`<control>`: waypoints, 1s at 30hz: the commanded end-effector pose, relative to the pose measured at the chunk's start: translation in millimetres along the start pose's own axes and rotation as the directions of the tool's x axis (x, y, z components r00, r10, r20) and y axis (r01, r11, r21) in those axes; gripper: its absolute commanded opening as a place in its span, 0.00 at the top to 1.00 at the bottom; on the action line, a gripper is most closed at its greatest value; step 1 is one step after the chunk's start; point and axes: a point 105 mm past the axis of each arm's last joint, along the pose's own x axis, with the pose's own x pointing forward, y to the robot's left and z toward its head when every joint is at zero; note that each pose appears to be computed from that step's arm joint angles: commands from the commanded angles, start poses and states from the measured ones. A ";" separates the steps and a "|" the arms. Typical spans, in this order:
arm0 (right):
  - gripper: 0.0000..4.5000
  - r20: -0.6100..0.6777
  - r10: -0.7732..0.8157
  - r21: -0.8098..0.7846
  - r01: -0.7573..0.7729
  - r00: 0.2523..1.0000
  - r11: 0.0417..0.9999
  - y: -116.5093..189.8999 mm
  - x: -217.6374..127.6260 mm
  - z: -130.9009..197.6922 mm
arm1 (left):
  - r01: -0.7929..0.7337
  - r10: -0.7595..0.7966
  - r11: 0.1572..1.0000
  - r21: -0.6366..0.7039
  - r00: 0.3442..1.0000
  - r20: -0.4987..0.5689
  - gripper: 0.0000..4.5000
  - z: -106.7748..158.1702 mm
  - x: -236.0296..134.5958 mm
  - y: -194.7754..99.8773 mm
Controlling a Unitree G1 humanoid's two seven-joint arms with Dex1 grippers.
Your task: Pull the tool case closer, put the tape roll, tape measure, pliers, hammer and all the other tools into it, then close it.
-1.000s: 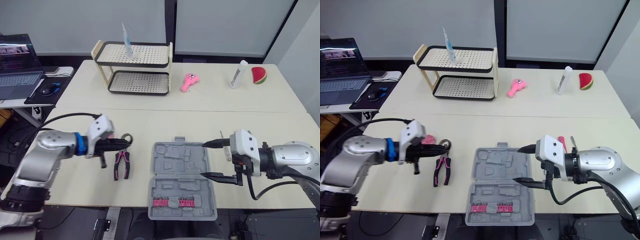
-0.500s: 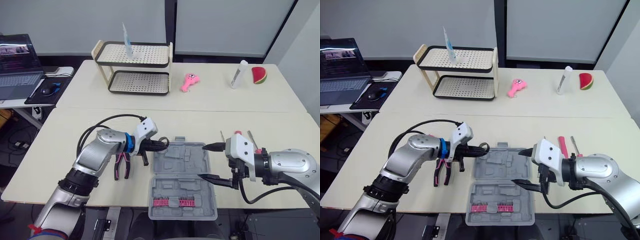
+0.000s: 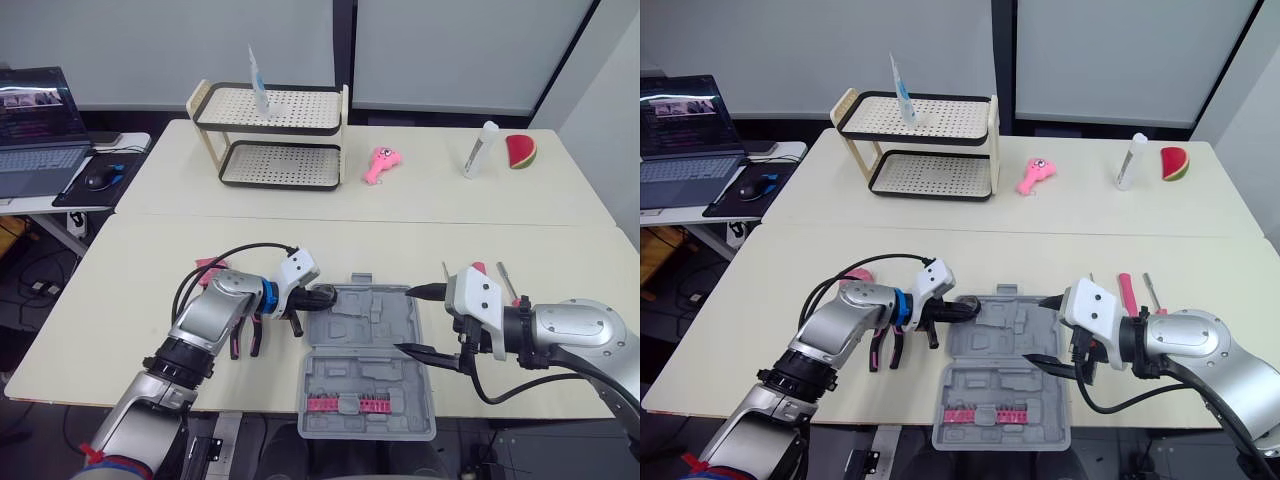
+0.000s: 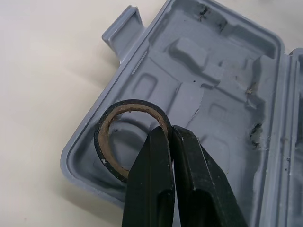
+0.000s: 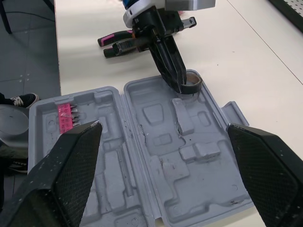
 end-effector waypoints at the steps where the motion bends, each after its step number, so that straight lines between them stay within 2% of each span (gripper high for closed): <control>1: 0.00 0.005 -0.004 -0.037 0.004 1.000 0.999 0.9 -2.4 5.4 | 0.005 -0.005 1.000 0.026 1.000 0.008 0.99 6.2 2.1 -0.6; 15: 0.00 0.003 -0.008 -0.038 0.008 1.000 0.999 0.3 -2.4 5.6 | -0.032 0.032 0.999 0.017 0.999 0.002 0.99 2.0 4.3 5.4; 21: 0.00 -0.001 -0.004 -0.036 0.004 1.000 0.999 1.2 -3.0 5.3 | -0.044 0.044 0.999 0.015 0.999 0.019 0.99 8.6 4.7 6.2; 24: 0.00 -0.002 -0.004 -0.035 0.004 1.000 0.999 1.2 -3.4 5.1 | -0.054 0.053 0.998 0.023 0.998 0.019 0.84 11.7 3.4 6.6; 30: 0.00 -0.006 -0.005 -0.032 0.005 1.000 0.999 2.2 -4.4 4.8 | -0.082 0.079 0.996 0.036 0.994 0.082 0.43 34.4 -6.8 3.1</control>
